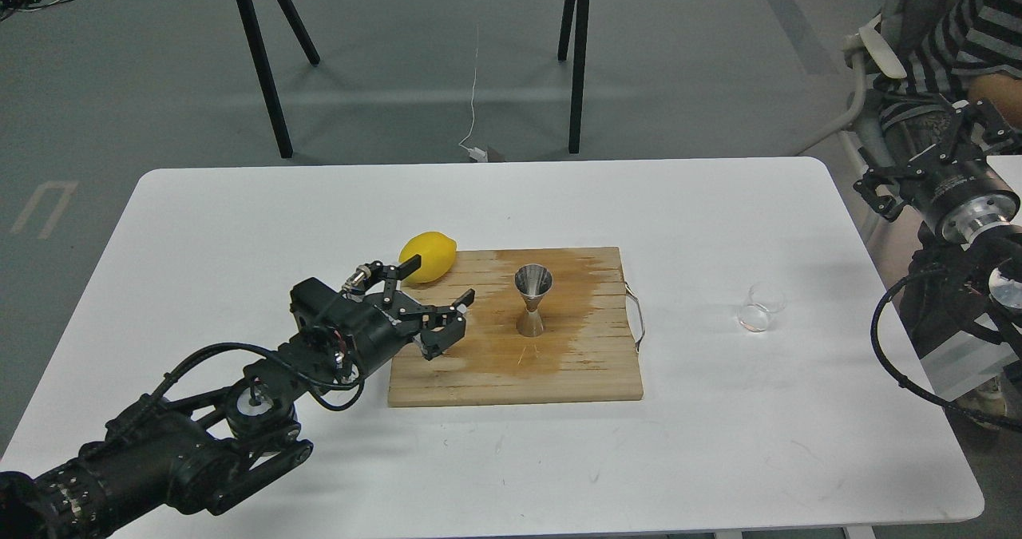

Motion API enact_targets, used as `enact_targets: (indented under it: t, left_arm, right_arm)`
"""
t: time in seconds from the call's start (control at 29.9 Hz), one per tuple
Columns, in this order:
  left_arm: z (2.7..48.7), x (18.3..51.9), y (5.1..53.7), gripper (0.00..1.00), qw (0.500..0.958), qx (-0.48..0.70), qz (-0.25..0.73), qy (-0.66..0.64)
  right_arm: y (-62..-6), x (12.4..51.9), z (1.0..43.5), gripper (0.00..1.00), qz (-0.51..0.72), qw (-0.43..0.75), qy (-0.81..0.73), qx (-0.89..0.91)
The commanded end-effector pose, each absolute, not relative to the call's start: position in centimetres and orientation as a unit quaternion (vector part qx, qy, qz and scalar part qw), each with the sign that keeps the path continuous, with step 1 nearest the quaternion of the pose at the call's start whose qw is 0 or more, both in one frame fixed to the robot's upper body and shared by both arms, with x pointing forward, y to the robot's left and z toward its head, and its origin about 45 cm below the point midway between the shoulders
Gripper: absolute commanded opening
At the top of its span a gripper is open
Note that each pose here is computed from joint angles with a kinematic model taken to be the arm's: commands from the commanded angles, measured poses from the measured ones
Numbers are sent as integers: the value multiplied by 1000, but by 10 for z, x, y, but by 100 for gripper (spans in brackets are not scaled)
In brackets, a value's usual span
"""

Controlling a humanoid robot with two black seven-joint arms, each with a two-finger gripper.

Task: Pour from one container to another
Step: 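Withdraw the left gripper from the jigger back toward rest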

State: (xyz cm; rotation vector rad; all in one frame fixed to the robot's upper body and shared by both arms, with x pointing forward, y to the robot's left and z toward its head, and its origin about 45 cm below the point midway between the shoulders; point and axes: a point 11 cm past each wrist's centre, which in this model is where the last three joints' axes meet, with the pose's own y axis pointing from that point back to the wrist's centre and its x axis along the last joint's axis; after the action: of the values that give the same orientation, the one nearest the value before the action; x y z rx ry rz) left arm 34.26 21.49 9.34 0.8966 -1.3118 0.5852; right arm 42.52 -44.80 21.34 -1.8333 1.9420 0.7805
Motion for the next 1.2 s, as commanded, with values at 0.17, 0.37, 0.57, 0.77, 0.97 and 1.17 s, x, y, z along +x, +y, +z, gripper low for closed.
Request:
enact_targets:
  t: [0.17,0.37,0.57,0.77,0.97,1.17]
  left_arm:
    - [151,386,295,98,625,411,375,-548]
    - [206,422,350,98,656,357,539,-390]
    - [262,456,388,98,721,230,629,-180]
    - [271,464,428,99,755,117,645,-22]
    - [259,456,453,99,757,4,647,84]
    - [254,454,454,99,751,-15,652,98]
  right_arm:
    - [-444,431,222,99,271,187,681,-654]
    - [-446,431,225,99,266,191,681,-655]
    - [-440,433,227,99,265,192,671,-665]
    - [-429,436,231,99,261,176,659,-683]
    - [-424,426,253,99,234,136,638,-721]
    - [-422,397,265,99,222,102,618,-747]
